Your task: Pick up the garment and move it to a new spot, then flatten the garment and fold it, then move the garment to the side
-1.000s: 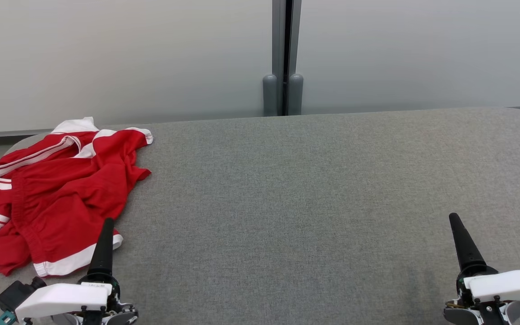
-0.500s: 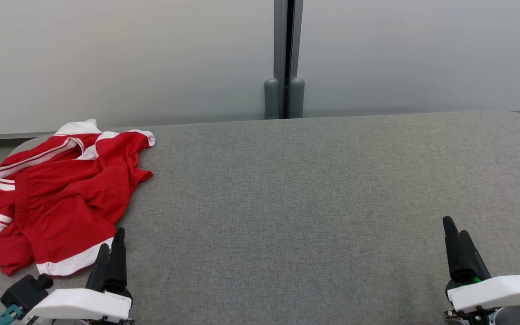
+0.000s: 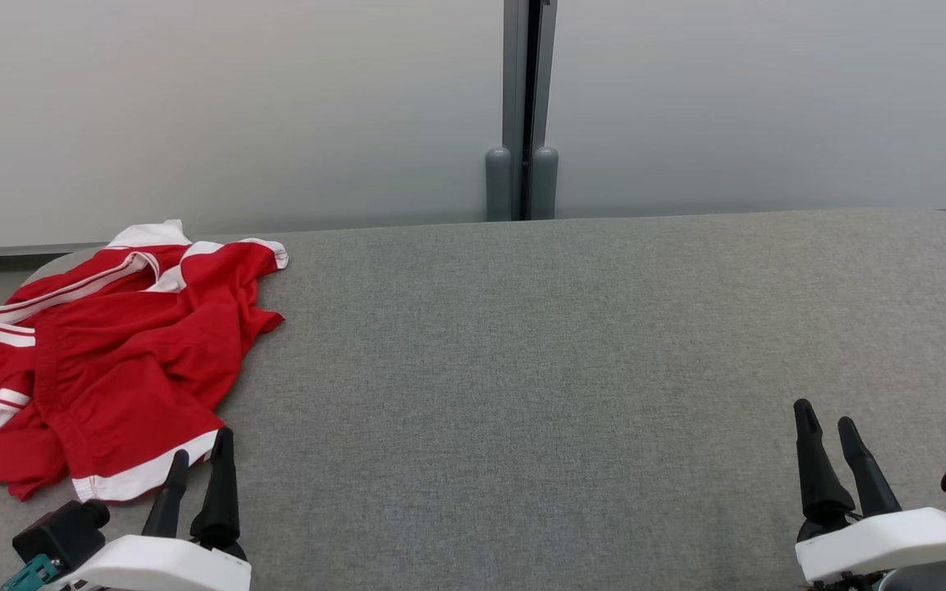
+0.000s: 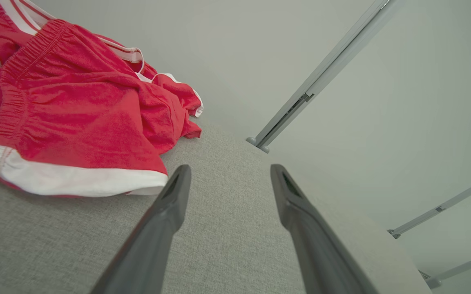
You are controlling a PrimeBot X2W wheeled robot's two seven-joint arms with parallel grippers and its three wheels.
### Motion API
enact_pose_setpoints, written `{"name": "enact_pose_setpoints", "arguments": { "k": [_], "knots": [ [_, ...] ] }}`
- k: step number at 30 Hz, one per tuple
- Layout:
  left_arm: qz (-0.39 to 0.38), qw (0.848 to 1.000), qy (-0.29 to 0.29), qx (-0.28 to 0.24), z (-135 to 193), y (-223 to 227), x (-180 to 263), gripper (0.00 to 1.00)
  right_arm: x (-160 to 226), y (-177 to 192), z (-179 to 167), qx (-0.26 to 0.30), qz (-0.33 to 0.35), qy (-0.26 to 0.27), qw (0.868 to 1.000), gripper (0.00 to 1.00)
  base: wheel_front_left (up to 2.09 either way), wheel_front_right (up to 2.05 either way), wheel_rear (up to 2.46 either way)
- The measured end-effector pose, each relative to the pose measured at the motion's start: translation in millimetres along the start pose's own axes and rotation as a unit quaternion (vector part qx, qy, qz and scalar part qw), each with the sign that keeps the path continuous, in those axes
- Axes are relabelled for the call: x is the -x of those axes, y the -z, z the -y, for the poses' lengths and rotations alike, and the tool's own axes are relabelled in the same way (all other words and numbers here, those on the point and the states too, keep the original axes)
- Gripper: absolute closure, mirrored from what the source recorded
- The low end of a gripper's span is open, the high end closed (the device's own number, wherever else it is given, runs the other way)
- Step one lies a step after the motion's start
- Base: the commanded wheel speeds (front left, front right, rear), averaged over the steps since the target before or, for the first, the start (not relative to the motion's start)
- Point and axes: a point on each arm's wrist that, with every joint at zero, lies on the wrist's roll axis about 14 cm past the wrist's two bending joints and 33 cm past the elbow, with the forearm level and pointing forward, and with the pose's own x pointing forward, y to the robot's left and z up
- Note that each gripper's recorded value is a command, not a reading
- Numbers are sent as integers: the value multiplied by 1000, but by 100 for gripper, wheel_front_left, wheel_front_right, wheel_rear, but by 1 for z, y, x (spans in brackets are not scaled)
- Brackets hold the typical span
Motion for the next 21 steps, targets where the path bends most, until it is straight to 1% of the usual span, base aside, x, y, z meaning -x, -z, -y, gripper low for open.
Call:
{"name": "enact_pose_setpoints", "arguments": {
  "k": [7,15,16,17,21],
  "knots": [
    [10,998,5,-66,0,-5,2,0,2,1,-4,50,2,-9,999,0,0,0,0],
    [17,993,15,-116,4,-6,5,0,3,-3,-8,94,13,-17,995,0,0,0,0],
    [17,993,15,-116,4,-6,5,0,3,-3,-8,94,13,-17,995,0,0,0,0],
    [17,991,18,-130,5,-5,6,0,4,-3,-9,106,13,-18,994,0,0,0,0],
    [19,988,23,-154,7,-5,6,0,4,-3,-11,127,16,-22,991,0,0,0,0]
  ]
}}
